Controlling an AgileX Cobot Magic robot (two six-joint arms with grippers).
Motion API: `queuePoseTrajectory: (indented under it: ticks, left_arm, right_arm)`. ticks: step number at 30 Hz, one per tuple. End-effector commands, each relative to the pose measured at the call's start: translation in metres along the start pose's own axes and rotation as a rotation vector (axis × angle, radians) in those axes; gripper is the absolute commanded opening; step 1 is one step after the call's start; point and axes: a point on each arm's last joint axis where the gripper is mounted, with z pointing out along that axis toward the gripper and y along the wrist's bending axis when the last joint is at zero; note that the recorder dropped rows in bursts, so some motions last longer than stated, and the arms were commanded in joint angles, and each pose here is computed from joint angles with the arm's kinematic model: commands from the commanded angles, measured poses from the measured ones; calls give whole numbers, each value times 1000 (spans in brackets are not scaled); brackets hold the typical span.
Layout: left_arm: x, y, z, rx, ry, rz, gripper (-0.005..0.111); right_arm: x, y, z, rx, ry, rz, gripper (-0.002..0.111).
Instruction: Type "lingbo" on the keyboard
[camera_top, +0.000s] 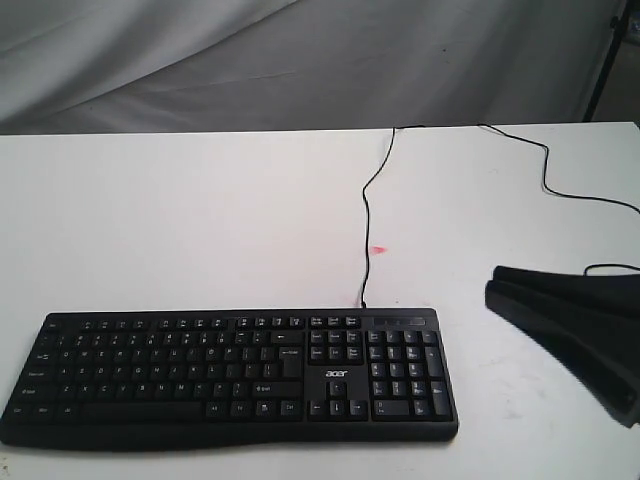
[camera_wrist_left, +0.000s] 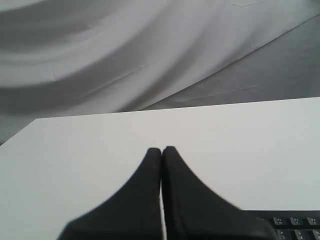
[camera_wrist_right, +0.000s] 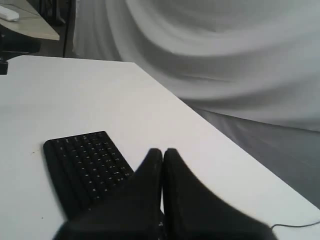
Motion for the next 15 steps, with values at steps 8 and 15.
queuePoseTrajectory:
  ticks: [8, 15]
  left_arm:
    - [1, 0, 1, 4, 3, -3, 1]
    - [1, 0, 1, 4, 3, -3, 1]
  right_arm:
    - [7, -22, -54, 318, 43, 36, 0]
    - [11, -21, -84, 554, 70, 41, 0]
